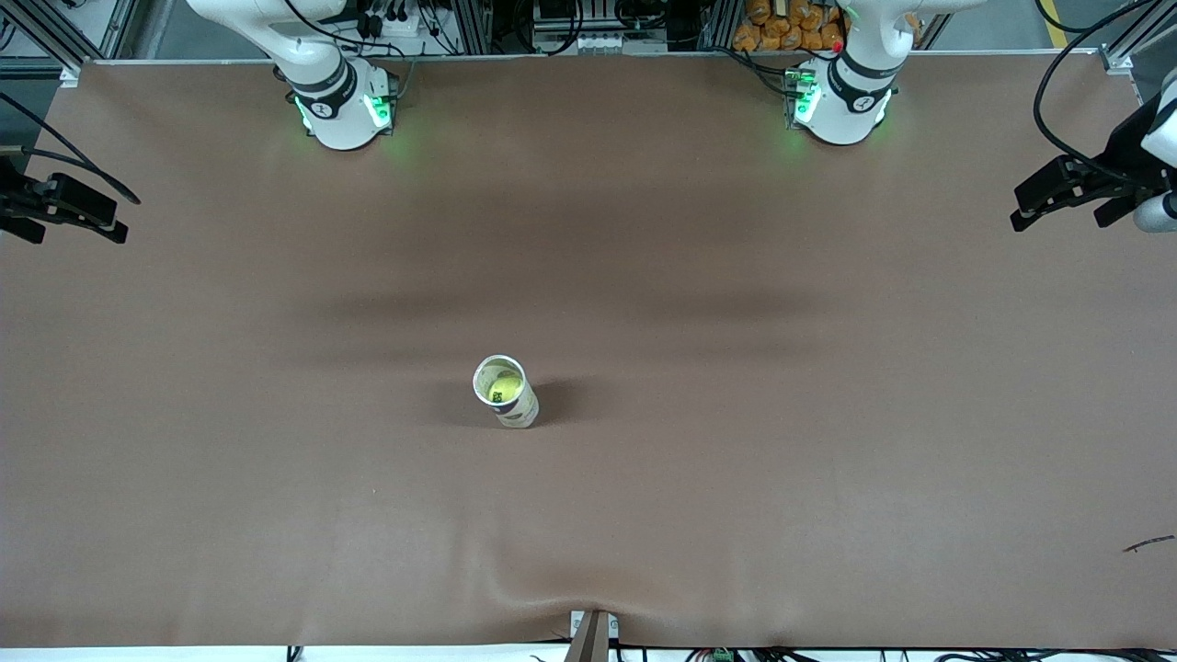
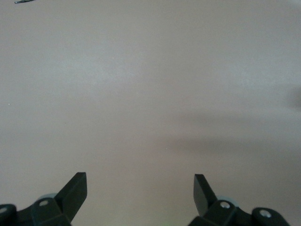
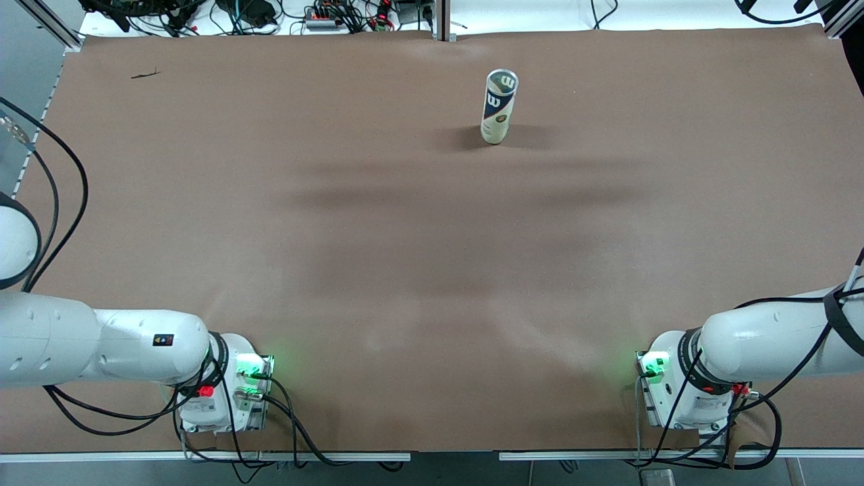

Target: Insert tennis ball vertically with right arm

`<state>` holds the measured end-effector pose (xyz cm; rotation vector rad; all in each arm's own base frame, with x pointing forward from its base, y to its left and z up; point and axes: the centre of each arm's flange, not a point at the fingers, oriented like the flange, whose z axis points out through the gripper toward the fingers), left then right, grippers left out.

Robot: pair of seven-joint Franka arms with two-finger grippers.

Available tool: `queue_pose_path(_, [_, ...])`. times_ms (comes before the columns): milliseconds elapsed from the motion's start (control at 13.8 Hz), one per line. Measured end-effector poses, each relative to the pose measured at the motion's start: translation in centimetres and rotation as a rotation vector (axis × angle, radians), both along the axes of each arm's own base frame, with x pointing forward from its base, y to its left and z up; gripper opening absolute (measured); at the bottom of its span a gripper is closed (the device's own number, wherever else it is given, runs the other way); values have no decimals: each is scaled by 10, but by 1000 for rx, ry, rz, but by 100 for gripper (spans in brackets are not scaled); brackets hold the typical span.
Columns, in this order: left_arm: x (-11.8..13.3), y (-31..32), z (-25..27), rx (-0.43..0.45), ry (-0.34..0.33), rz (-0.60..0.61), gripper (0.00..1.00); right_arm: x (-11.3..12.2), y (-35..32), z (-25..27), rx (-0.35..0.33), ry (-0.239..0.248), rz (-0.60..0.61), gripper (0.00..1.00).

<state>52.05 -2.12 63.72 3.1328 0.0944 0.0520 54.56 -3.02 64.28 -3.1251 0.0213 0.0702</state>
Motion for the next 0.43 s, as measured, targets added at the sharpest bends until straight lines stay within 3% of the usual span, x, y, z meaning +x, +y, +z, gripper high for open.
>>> queue_pose_path(434, [-8, -11, 5, 1, 4, -17, 100, 0, 3, -1, 1, 2, 5, 100])
